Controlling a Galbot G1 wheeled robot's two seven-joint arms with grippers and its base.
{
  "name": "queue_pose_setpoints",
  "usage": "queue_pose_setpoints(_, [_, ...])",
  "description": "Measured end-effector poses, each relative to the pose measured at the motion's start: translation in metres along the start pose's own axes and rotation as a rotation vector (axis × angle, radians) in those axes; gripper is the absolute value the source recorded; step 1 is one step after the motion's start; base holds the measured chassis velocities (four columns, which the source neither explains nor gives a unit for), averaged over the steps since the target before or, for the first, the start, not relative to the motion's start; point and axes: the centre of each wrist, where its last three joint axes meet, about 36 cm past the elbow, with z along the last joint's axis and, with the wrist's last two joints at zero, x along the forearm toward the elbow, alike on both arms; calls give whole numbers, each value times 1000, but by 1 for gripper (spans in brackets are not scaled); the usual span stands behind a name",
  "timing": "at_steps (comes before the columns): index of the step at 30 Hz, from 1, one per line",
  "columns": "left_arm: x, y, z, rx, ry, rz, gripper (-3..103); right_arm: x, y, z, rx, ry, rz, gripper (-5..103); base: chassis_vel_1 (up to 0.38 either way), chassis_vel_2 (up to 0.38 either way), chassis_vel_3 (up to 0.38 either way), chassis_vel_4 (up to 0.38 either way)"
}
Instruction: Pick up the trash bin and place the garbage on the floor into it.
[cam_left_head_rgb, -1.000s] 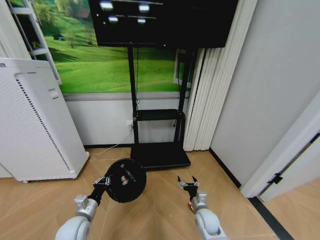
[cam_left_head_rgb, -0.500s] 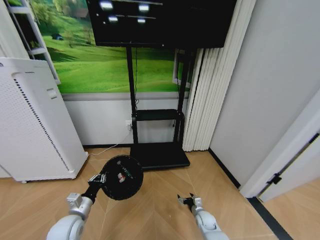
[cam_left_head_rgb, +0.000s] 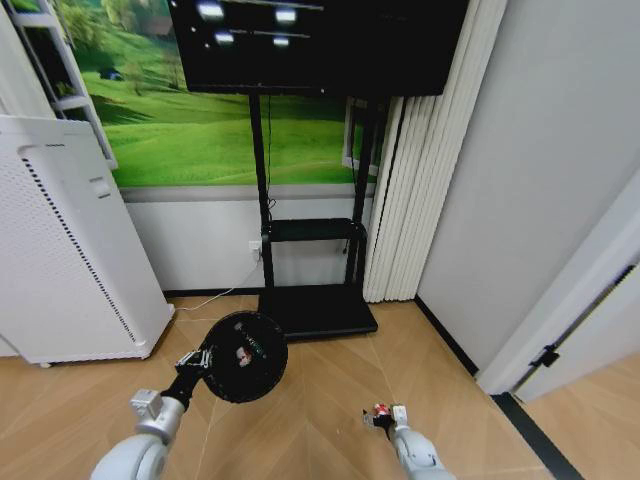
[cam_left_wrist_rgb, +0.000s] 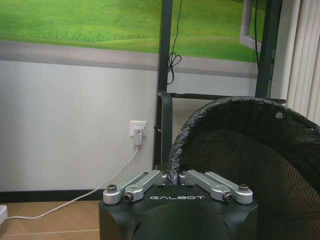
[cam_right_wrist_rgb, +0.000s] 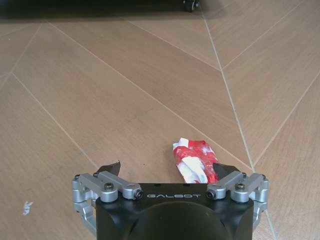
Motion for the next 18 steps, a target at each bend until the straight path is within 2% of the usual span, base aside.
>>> queue_pose_setpoints(14, [1, -3, -1, 6, -8, 8, 3, -15, 1, 0, 19, -2, 42, 101, 0, 0, 0, 0])
queue_pose_setpoints(15, [1, -4, -1, 6, -8, 9, 3, -17, 0, 1, 22, -2, 48, 96, 0, 0, 0, 0])
queue_pose_setpoints(16, [1, -4, -1, 6, -8, 9, 3, -17, 0, 1, 22, -2, 48, 96, 0, 0, 0, 0])
queue_pose_setpoints(18, [1, -4, -1, 6, -8, 10, 3, -19, -2, 2, 23, 2, 52, 86, 0, 0, 0, 0])
